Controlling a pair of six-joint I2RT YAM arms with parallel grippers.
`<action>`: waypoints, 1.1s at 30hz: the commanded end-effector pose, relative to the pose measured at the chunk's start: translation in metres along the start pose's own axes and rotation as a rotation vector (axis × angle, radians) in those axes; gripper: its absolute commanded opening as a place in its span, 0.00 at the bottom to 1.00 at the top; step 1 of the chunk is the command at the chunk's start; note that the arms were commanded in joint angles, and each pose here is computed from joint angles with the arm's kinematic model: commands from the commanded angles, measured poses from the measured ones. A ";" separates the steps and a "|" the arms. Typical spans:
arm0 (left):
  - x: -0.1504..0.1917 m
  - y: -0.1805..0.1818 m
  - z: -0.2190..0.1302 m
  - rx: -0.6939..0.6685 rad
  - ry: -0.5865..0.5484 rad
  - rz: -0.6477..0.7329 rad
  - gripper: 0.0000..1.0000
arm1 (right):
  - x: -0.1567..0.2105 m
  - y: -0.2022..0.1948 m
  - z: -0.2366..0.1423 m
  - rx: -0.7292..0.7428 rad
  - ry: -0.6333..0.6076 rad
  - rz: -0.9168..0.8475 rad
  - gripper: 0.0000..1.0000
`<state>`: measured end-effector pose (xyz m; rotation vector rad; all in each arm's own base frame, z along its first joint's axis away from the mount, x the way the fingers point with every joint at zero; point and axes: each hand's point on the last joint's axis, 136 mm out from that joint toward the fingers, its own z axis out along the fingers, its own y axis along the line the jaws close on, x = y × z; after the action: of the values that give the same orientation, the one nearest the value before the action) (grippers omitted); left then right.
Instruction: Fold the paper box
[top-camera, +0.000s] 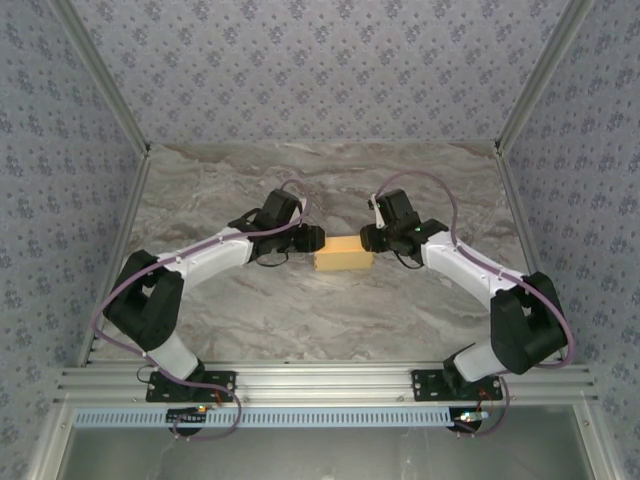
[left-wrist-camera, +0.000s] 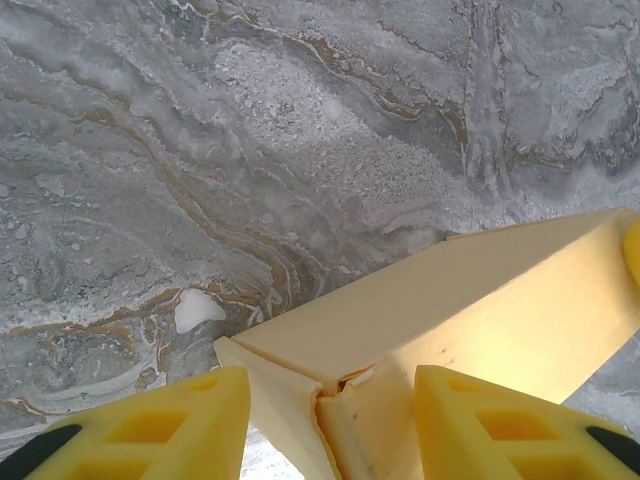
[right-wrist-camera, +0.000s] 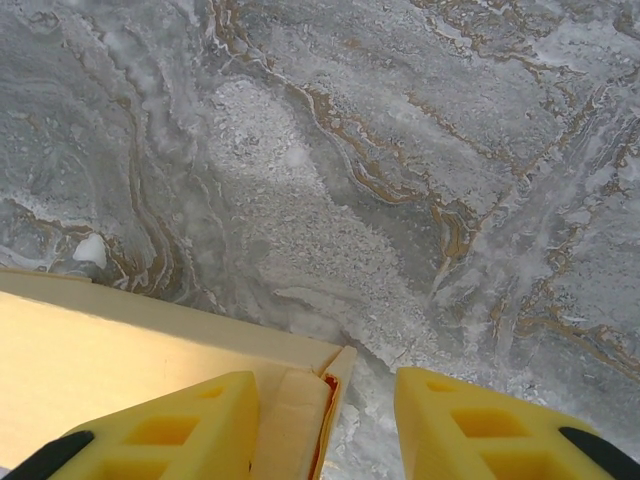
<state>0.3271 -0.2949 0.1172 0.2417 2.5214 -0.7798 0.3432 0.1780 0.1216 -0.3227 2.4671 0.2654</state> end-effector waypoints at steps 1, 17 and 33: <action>0.022 0.011 0.007 -0.034 0.052 -0.011 0.46 | 0.035 -0.011 0.007 0.026 0.098 0.023 0.41; -0.002 -0.007 -0.010 0.022 -0.041 0.006 0.60 | 0.036 -0.003 0.004 -0.070 0.086 0.061 0.40; 0.028 0.001 -0.003 0.070 0.009 -0.061 0.47 | 0.030 0.001 0.001 -0.091 0.080 0.059 0.42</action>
<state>0.3072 -0.2905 0.1143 0.1900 2.4976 -0.8803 0.3403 0.1800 0.1201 -0.2909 2.4368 0.3989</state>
